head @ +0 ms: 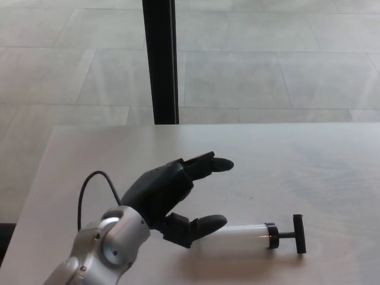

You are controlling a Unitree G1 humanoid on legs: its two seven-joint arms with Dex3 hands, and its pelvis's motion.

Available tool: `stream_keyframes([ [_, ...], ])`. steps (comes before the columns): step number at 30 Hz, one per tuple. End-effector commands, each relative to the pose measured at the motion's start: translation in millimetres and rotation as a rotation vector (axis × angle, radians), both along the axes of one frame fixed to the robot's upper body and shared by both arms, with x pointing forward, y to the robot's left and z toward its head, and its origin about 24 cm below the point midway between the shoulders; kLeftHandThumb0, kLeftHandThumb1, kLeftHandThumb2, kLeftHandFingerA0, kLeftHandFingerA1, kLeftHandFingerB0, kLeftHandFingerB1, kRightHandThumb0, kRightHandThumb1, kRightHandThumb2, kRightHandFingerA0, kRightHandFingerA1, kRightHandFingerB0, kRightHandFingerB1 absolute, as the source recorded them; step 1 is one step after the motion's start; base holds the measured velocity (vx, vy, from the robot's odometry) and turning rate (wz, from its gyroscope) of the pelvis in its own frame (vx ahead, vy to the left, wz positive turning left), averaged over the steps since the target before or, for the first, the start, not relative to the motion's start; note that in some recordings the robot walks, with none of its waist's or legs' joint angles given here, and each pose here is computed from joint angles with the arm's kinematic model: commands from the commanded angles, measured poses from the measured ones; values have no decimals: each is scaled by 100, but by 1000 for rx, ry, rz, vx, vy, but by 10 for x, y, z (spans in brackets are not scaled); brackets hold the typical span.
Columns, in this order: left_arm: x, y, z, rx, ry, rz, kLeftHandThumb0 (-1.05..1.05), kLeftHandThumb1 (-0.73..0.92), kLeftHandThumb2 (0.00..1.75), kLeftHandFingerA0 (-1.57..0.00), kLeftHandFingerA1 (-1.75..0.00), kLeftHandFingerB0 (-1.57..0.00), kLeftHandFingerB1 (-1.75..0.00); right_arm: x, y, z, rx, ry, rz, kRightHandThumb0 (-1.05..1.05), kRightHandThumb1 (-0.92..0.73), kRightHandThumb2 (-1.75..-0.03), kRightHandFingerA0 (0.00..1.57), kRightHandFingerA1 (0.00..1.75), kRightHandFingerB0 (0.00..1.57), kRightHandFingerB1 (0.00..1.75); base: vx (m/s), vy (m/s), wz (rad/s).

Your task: The robot uses its left hand to lift the air pump kept on the middle of the desk and use the right hand to pull out the handle

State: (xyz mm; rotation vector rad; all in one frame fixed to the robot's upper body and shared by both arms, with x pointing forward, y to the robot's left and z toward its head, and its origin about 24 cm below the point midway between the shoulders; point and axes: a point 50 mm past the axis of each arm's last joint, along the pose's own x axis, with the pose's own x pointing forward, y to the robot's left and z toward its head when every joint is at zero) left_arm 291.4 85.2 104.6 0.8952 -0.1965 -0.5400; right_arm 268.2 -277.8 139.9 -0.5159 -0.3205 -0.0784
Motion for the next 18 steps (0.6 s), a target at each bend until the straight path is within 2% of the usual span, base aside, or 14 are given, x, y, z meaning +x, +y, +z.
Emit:
stream_keyframes([
  [1,68,-81,-190,870,-149,100,-85,59,101,0,-33,-9,-41,49,13,46,66,36,-15,-59,-73,-62,57,60,53,45,0,0,0],
  [3,70,-77,-193,872,-152,109,-85,59,101,0,-33,-9,-41,54,26,49,63,36,-14,-59,-73,-62,57,60,53,45,0,0,0],
  [4,78,-101,-209,912,-161,104,-86,78,64,0,-35,-16,-31,48,10,48,65,34,-19,-59,-73,-62,57,59,53,45,0,0,0],
  [5,83,-101,-212,928,-161,106,-85,60,102,0,-32,-10,-40,51,15,56,54,18,-22,-59,-73,-62,59,59,54,45,0,0,0],
  [6,85,-94,-207,930,-162,109,-85,60,102,0,-32,-10,-40,55,23,57,54,17,-20,-59,-73,-62,59,59,54,45,0,0,0],
  [7,78,-111,-242,950,-177,116,-88,77,64,0,-35,-15,-31,47,11,62,54,0,-28,-57,-73,-62,60,60,54,46,0,0,0],
  [8,67,-109,-286,970,-183,118,-87,77,65,0,-32,-14,-31,48,6,63,57,-5,-31,-56,-74,-62,62,62,55,46,0,0,0],
  [9,58,-102,-329,989,-177,120,-95,65,103,0,-24,-12,-36,46,6,63,61,-6,-32,-55,-74,-62,62,62,56,46,0,0,0],
  [14,51,-78,-438,1011,-157,144,-84,58,101,0,-30,-9,-39,31,17,67,66,-9,-30,-58,-73,-62,62,61,56,46,0,0,0],
  [18,42,-60,-565,1035,-134,170,-85,59,101,0,-30,-9,-40,32,43,53,70,-8,-29,-58,-73,-62,62,63,56,47,0,0,0],
])
